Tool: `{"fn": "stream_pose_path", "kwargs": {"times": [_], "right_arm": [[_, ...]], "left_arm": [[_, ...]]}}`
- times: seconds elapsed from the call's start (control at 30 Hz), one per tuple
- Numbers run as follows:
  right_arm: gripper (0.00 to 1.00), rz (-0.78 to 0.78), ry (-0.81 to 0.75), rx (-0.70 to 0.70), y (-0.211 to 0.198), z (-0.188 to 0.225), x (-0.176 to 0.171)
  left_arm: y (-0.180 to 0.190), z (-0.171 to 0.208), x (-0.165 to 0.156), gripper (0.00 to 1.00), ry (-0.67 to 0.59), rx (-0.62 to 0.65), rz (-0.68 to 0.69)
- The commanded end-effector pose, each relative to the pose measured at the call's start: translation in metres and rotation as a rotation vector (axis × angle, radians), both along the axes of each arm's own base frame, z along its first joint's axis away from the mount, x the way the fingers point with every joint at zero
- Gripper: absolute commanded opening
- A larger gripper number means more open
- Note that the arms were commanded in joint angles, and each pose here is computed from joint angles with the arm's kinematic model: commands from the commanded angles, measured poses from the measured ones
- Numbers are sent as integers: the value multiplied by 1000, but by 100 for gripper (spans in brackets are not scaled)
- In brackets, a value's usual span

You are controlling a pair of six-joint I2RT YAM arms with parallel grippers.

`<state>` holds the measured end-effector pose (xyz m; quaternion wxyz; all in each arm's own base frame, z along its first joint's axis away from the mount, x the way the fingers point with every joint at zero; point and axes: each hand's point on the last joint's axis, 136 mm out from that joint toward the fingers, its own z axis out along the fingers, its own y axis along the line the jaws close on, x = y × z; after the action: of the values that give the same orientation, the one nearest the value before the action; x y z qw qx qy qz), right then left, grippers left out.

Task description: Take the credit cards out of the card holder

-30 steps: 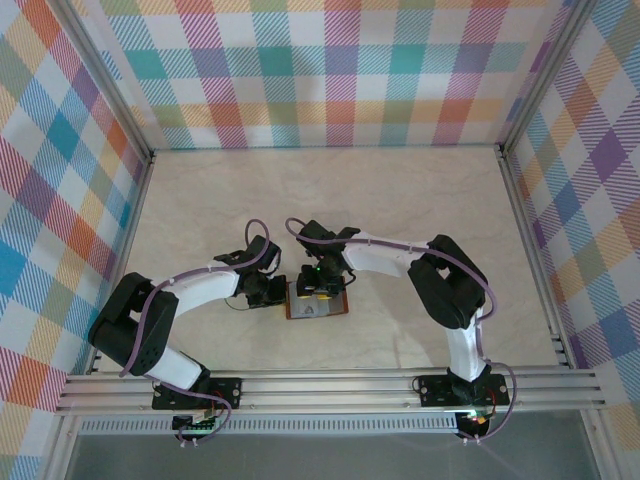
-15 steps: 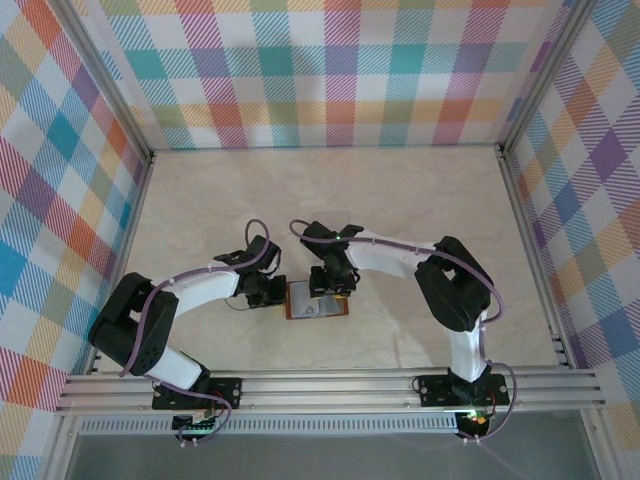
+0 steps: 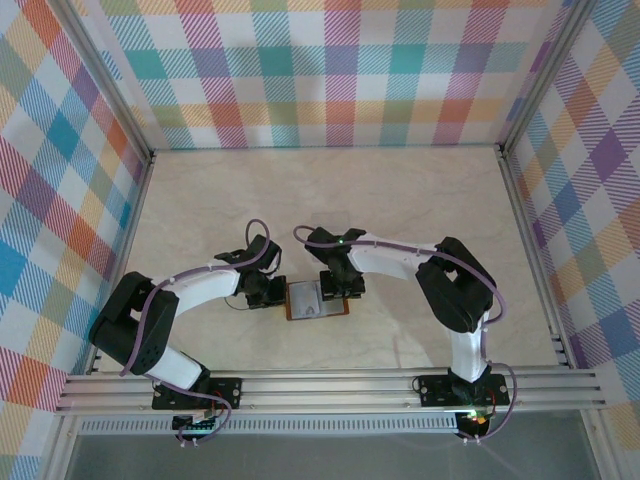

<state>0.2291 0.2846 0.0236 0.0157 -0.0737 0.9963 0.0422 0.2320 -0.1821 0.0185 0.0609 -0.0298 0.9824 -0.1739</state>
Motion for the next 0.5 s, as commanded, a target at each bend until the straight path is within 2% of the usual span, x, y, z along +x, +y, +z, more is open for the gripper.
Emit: {"fn": "stream_pose_path", "kwargs": {"times": [0.0,0.47], "right_arm": [[47,8,-22,-28,-14,11,1],[46,27,-41,99,-3,46,0]], "left_arm": [[0,10,-5,8,27,-9,-3],[-30,34,-2,9,6,-43,-40]]}}
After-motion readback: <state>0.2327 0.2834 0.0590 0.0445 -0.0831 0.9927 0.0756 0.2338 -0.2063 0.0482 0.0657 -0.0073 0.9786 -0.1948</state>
